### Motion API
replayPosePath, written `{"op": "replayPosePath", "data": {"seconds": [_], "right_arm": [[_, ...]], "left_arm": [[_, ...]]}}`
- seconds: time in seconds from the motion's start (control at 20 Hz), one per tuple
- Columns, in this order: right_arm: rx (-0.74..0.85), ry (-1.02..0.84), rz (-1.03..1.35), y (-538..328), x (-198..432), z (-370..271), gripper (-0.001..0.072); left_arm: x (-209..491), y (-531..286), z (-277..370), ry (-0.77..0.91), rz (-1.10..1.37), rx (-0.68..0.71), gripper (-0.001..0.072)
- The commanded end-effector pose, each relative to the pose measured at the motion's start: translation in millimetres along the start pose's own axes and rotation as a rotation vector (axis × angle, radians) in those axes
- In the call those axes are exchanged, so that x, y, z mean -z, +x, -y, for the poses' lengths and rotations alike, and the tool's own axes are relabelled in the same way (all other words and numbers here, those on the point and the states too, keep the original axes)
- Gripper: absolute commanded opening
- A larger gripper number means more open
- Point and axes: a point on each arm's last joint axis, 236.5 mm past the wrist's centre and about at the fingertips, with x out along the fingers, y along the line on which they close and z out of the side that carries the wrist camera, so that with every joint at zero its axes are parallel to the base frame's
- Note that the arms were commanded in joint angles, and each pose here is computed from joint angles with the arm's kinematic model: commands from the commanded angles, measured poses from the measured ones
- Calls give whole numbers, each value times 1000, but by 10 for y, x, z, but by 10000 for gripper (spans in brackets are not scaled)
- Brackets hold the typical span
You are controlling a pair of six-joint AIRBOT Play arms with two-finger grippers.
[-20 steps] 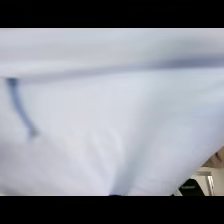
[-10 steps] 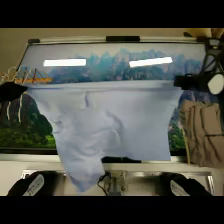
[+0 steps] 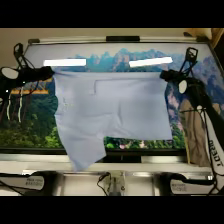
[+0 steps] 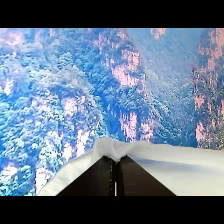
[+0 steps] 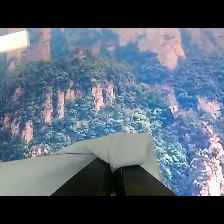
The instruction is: Fold the shirts.
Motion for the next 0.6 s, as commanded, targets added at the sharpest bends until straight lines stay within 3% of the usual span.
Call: {"op": "replayPosePath", "data": {"seconds": [0.0,0.3,0.55], "right_arm": [[12,77,-31,203,199,107,72],[42,-51,-200,-37,466,161,72],[91,-53,-555,-258,1299,295,72]], "left_arm": [[126,427,64,-11,-38,18,33],[828,88,74,-10,-388,74,33],[1662,-54,-99,-123,-647,15,32]]}}
